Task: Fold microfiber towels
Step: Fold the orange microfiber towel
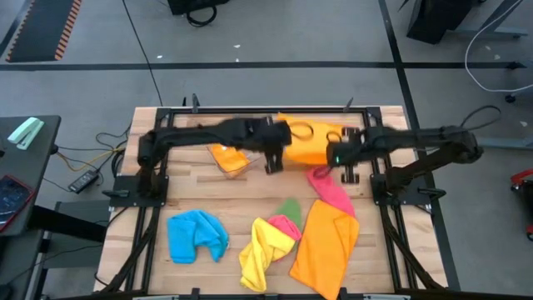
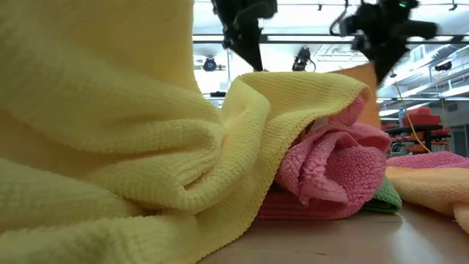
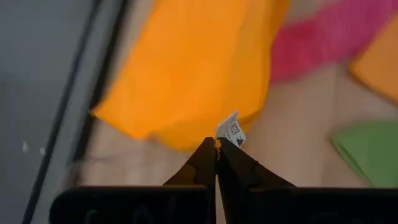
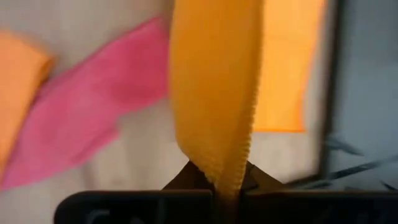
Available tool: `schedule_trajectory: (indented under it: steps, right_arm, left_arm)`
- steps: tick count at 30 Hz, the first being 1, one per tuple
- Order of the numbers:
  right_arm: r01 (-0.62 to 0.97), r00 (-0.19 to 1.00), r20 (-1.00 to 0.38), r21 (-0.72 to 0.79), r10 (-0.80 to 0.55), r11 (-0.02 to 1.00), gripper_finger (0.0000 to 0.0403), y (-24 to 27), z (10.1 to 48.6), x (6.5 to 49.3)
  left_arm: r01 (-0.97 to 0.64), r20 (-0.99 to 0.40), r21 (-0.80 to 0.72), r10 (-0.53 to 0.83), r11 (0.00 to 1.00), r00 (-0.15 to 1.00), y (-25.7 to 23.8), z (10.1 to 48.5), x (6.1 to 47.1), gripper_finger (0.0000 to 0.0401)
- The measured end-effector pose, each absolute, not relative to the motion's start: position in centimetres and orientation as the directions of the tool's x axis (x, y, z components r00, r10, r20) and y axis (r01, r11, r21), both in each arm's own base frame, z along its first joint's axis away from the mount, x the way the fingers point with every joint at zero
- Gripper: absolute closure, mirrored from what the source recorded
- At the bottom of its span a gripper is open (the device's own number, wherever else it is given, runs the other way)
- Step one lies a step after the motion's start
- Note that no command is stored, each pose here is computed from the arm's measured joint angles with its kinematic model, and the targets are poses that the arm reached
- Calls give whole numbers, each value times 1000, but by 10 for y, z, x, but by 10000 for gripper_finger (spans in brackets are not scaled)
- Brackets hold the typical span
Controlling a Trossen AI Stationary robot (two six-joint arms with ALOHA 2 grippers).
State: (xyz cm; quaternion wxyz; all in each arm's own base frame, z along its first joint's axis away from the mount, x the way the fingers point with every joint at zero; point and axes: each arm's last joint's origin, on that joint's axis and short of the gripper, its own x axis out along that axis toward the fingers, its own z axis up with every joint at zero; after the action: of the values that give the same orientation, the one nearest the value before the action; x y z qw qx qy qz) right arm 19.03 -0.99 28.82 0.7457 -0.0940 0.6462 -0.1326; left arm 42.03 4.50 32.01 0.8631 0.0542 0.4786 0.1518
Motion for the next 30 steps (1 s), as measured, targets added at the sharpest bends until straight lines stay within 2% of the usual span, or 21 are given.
schedule_trajectory:
  steps: [5, 9, 15, 19, 23, 26, 30]
  right_arm:
    - [54, 109, -972, -202, -207, 978, 395, 21, 249, 186]
    - [23, 113, -991, -72, -75, 997, 395, 46, 228, 181]
    - [-24, 146, -988, 48, 51, 999, 395, 81, 225, 175]
    - [-107, 174, -974, 125, 143, 986, 395, 101, 228, 172]
    - [-84, 184, -977, 91, 105, 992, 395, 101, 227, 171]
    - [-37, 188, -981, 32, 38, 999, 395, 93, 227, 172]
    - [40, 93, -991, -88, -92, 995, 395, 70, 226, 168]
  left_arm:
    - [-132, -871, 230, 264, 964, 414, 5, 282, 437, 381]
    - [-64, -884, 231, 237, 971, 402, -26, 263, 445, 371]
    - [-6, -893, 201, 186, 980, 410, -53, 255, 447, 392]
    - [43, -900, 150, 118, 988, 419, -65, 256, 446, 385]
    - [47, -901, 148, 115, 988, 418, -64, 256, 446, 369]
    - [25, -892, 179, 152, 983, 426, -51, 257, 448, 373]
    - [-19, -862, 255, 236, 967, 448, -26, 258, 454, 388]
